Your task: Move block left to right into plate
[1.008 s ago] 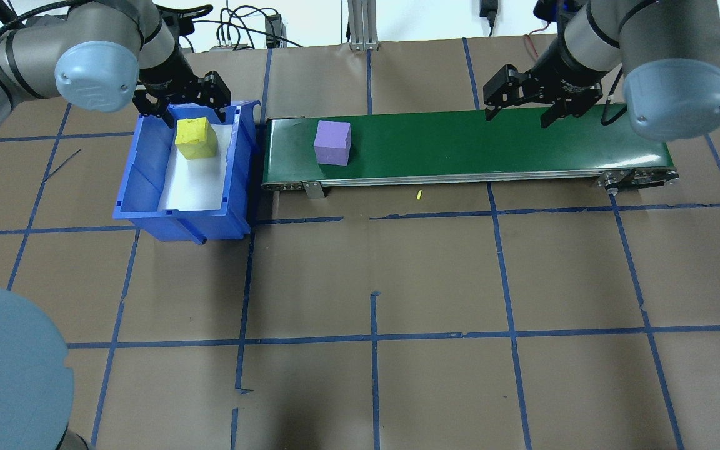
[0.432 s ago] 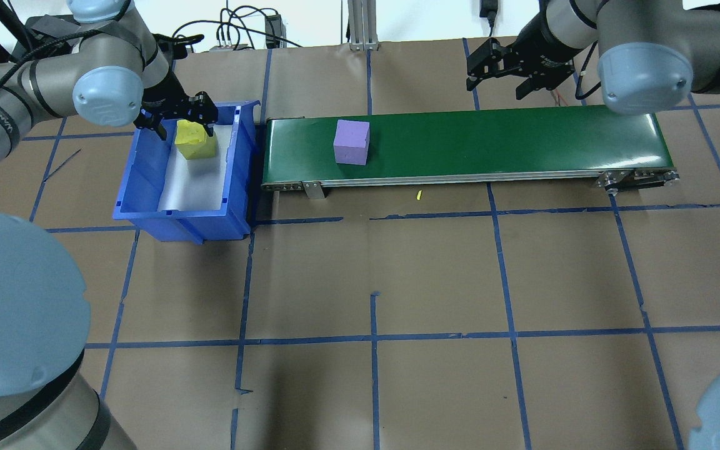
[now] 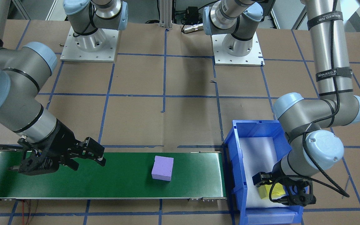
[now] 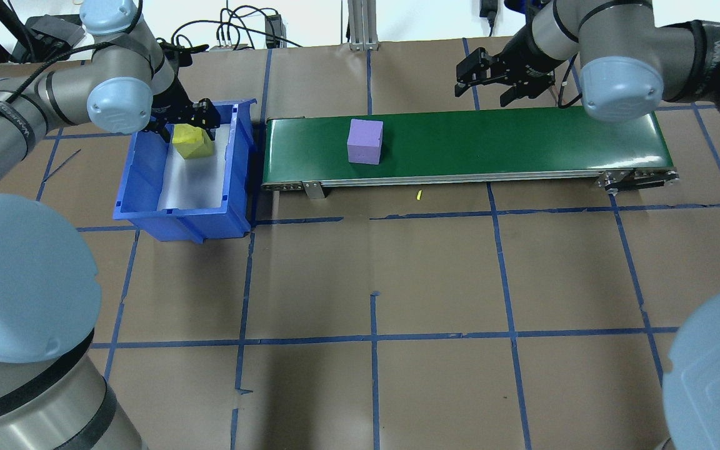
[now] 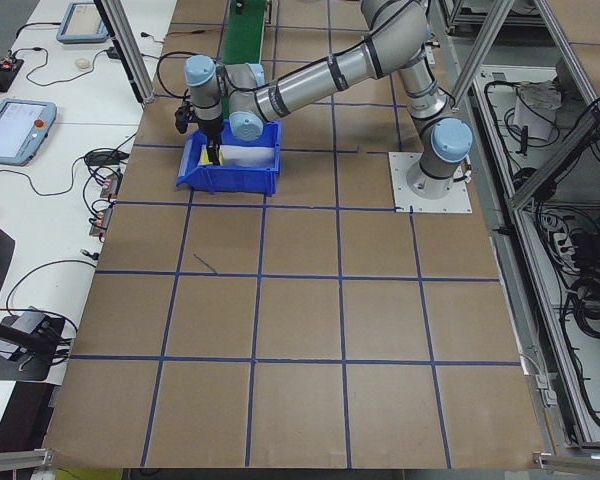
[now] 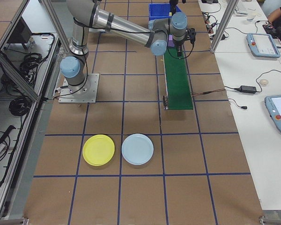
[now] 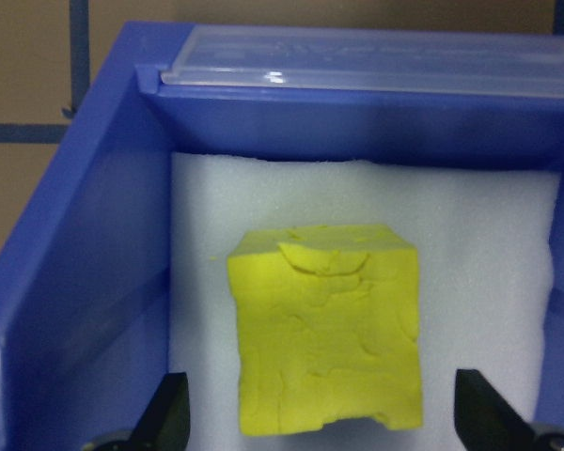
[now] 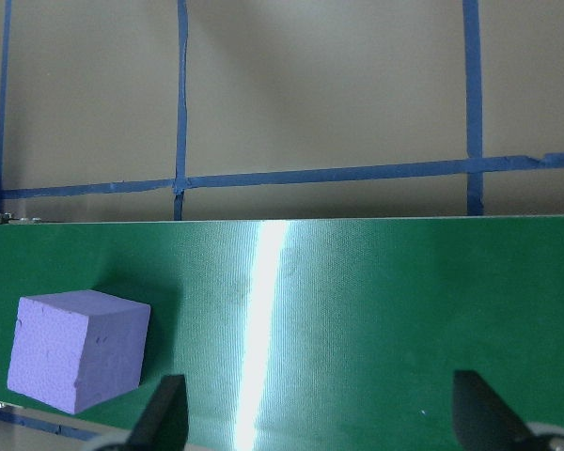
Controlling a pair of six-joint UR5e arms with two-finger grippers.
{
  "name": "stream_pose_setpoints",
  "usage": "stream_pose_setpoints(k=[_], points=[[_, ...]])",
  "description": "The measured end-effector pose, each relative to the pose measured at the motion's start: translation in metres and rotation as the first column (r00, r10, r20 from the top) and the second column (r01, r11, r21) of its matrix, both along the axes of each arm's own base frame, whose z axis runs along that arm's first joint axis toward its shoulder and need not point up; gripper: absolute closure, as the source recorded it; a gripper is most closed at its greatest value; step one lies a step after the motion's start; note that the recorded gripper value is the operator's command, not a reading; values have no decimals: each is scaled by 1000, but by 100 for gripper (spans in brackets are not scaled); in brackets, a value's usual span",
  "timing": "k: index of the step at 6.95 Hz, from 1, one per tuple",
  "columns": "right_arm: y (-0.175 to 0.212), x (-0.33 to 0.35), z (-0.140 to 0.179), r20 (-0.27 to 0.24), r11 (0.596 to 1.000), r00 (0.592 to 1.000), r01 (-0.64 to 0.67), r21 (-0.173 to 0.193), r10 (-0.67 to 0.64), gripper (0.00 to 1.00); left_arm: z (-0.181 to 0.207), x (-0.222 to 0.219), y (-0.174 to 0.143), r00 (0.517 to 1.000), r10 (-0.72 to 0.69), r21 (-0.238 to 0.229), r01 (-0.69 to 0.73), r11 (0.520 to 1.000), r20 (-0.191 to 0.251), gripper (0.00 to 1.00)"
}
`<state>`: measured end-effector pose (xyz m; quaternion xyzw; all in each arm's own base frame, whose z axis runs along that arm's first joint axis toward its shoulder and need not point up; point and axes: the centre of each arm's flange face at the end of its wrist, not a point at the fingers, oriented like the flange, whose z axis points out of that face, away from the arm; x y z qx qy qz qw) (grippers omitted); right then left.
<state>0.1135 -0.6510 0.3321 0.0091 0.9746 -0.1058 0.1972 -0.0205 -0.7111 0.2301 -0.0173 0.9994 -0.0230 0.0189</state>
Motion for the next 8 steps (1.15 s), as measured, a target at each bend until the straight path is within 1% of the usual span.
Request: stream_pose_setpoints(k=[1, 2, 3, 4, 5, 6, 7, 8], points=[[-1, 1, -8, 13, 1000, 1000, 23, 16, -24, 1, -6, 0, -1, 1000, -2, -5, 2, 1000, 2, 56], [-1, 1, -14, 29, 998, 998, 60, 37, -61, 1, -6, 0, -1, 1000, -5, -10, 5, 1000, 3, 61], [1, 2, -21, 45, 994, 995, 90, 61, -93, 0, 1, 0, -1, 1000, -6, -19, 6, 1000, 4, 61], [4, 3, -28, 56, 988, 990, 123, 90, -128, 0, 20, 0, 2, 1000, -3, -33, 3, 999, 6, 61], [4, 4, -31, 63, 983, 985, 150, 110, -158, 0, 50, -4, 12, 1000, 3, -35, -3, 999, 3, 61], [2, 5, -33, 83, 977, 979, 172, 129, -184, 0, 84, -13, 28, 1000, 3, -23, -3, 1000, -6, 61], [-1, 8, -35, 113, 970, 971, 193, 150, -211, 0, 116, -32, 46, 1000, -6, -17, 6, 1000, -11, 61], [-4, 9, -33, 130, 964, 964, 210, 160, -232, 0, 138, -66, 62, 1000, -21, -25, 20, 999, -14, 61]])
